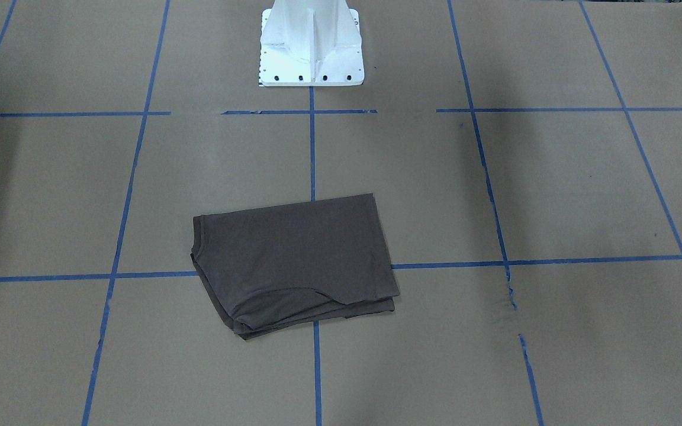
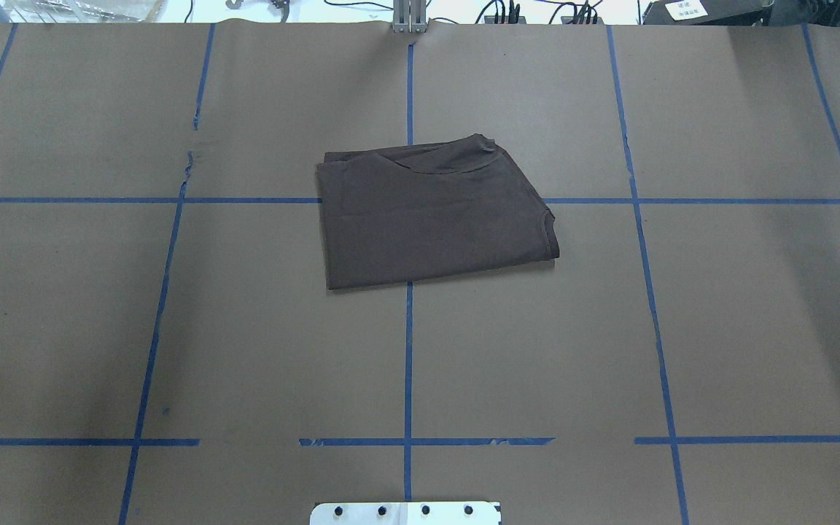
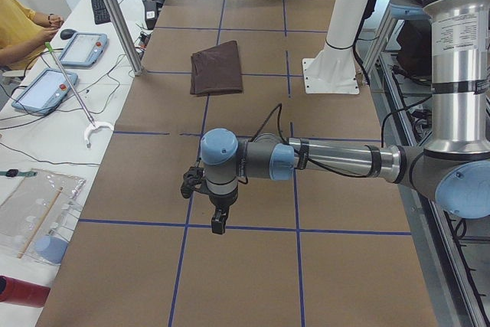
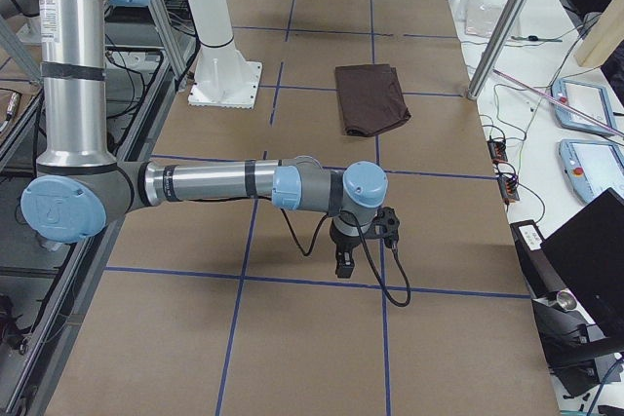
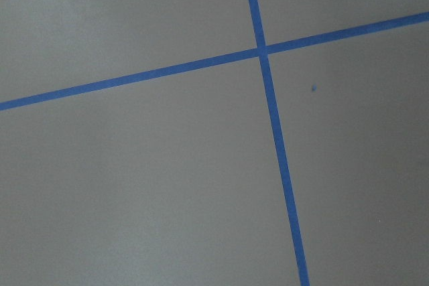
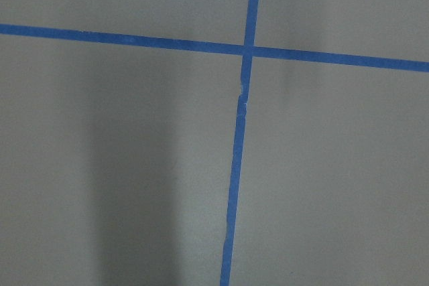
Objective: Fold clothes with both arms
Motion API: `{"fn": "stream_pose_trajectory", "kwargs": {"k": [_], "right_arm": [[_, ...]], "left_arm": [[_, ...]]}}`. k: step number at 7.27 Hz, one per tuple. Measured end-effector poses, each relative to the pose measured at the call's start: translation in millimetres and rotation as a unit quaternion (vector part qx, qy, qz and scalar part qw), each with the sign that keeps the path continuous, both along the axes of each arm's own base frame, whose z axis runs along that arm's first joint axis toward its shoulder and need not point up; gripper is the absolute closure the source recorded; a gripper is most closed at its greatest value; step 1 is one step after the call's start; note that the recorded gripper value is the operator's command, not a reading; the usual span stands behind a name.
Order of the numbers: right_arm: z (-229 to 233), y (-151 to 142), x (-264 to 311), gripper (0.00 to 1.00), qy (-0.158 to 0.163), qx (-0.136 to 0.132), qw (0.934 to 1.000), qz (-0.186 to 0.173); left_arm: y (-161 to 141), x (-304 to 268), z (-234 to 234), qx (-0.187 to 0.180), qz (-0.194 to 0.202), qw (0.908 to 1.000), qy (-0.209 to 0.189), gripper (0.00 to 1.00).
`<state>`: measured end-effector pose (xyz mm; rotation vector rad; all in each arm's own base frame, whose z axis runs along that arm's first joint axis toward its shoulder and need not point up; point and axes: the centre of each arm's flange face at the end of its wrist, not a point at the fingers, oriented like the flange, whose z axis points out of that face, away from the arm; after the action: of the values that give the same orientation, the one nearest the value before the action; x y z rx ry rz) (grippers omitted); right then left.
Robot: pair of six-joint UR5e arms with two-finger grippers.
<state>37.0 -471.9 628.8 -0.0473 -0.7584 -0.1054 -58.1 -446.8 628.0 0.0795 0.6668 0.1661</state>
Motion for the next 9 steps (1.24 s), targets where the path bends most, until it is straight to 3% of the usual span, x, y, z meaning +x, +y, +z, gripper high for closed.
{"fn": "stream_pose_trajectory", "kwargs": {"k": [9], "right_arm": [[-15, 8, -2, 0.00, -0.011, 0.010, 0.9999, 0.002]], "left_arm": [[-5, 2, -4, 0.009, 0.002, 1.0000, 0.003, 0.00]]}}
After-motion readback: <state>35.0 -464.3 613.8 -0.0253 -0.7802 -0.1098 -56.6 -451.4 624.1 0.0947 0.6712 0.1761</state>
